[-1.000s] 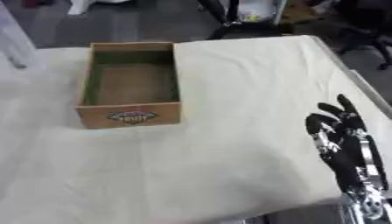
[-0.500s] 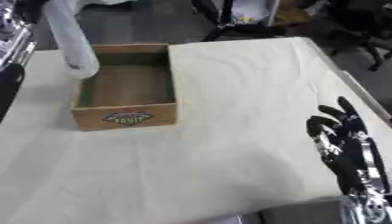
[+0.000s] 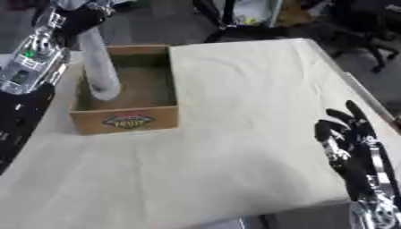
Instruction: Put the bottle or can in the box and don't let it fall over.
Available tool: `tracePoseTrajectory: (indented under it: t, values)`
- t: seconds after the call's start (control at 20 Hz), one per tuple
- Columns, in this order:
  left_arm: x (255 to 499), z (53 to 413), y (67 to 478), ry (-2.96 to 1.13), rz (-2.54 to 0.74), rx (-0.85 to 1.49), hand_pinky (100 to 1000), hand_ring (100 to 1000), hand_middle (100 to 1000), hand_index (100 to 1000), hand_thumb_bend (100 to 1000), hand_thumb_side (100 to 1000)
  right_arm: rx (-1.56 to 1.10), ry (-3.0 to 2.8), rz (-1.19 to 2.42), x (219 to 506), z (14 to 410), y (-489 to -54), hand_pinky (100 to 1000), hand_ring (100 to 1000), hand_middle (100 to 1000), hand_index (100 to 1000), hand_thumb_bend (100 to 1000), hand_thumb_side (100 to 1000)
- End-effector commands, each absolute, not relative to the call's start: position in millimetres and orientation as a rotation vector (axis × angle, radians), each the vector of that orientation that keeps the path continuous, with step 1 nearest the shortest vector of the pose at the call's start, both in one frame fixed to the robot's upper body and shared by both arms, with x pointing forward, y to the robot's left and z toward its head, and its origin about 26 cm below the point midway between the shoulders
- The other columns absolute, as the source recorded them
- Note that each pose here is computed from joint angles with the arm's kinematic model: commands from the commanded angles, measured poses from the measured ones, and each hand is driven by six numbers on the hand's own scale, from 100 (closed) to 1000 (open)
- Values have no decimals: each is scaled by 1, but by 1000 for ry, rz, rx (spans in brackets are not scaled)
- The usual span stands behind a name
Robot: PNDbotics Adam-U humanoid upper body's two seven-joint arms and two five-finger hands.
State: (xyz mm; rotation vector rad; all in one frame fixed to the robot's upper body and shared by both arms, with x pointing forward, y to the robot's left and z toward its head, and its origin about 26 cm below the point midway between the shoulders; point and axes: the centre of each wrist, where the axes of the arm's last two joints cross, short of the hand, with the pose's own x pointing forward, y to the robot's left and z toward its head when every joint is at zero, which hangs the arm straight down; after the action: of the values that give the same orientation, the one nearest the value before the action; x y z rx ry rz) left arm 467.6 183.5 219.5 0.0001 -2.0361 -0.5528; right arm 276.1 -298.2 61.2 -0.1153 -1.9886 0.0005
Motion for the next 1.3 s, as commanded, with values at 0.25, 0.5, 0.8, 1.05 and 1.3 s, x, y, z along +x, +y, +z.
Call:
tracePoseTrajectory:
  t: [0.25, 0.5, 0.8, 1.05, 1.3]
  values:
    - [464, 208, 201, -1981, -773, 104, 694, 821, 725, 857, 702, 788, -130, -2004, 11, 276, 66, -302, 647, 771, 792, 993, 447, 410]
    - [452, 210, 231, -1986, -824, 245, 752, 905, 836, 890, 777, 845, -145, -1999, 8, 275, 65, -305, 647, 771, 792, 993, 446, 411]
    - [420, 221, 277, -2072, -745, 355, 735, 881, 813, 882, 671, 802, -162, -1994, 6, 273, 65, -308, 647, 771, 792, 992, 446, 410]
    - [380, 221, 315, -2116, -566, 457, 720, 868, 795, 867, 600, 778, -169, -1994, 3, 272, 65, -309, 647, 770, 791, 991, 446, 410]
    - [343, 187, 338, -2084, -304, 527, 694, 853, 778, 853, 556, 759, -164, -1999, 5, 272, 66, -309, 646, 770, 791, 991, 448, 408]
